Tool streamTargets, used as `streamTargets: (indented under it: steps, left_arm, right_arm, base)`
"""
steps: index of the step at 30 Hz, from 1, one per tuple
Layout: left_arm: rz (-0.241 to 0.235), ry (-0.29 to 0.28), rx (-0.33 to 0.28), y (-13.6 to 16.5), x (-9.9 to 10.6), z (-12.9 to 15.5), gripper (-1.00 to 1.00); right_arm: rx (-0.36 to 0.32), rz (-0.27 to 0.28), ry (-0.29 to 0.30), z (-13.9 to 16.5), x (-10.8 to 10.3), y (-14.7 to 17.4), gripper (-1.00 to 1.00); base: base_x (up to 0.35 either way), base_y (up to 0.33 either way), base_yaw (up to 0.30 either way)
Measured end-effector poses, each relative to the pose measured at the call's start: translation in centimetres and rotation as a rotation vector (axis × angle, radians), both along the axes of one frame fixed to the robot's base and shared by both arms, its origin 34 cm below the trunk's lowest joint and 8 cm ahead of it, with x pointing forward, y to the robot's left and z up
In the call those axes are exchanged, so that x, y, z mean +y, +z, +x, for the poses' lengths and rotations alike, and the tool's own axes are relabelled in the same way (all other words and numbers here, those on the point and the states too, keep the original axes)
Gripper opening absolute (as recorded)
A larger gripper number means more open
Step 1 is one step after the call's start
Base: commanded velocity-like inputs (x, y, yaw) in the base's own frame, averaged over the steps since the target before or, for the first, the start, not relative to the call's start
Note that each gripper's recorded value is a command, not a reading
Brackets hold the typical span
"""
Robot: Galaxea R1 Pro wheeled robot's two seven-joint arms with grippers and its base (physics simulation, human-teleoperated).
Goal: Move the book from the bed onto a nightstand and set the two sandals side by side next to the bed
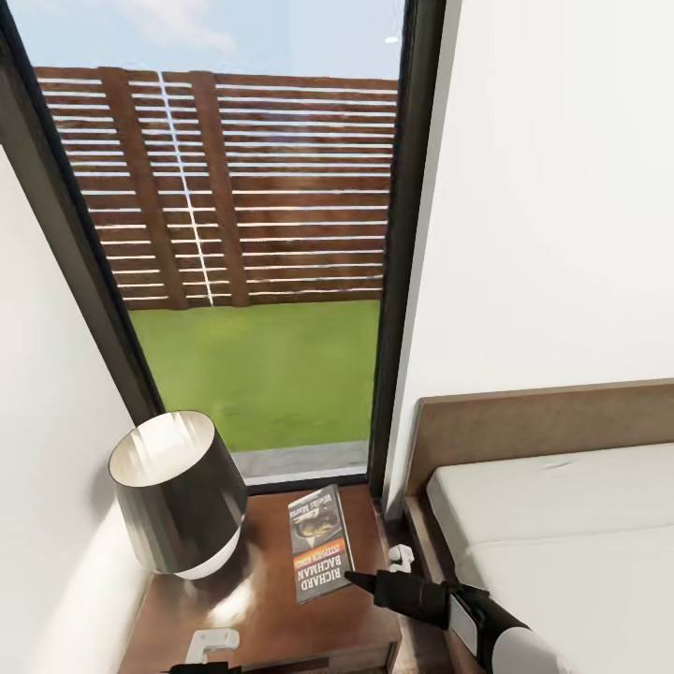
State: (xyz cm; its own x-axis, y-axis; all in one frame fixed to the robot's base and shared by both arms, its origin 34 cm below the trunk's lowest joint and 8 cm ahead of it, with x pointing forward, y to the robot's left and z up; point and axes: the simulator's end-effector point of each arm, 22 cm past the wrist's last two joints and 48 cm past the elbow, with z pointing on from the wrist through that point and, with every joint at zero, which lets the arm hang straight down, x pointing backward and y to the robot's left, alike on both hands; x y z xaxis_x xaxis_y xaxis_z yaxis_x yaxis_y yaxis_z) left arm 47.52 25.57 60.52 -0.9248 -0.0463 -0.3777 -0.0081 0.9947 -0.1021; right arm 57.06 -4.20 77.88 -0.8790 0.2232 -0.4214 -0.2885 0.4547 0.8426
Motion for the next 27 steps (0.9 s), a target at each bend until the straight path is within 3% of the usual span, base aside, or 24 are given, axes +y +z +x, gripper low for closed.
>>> streamTargets:
  steps: [27]
  left_arm:
    - [0.000,0.000,0.000,-0.03,0.00,-0.04,1.00]
  right_arm:
    - [0.002,0.007,-0.018,0.33,-0.22,0.09,-1.00]
  base:
    - [0.000,0.000,0.008]
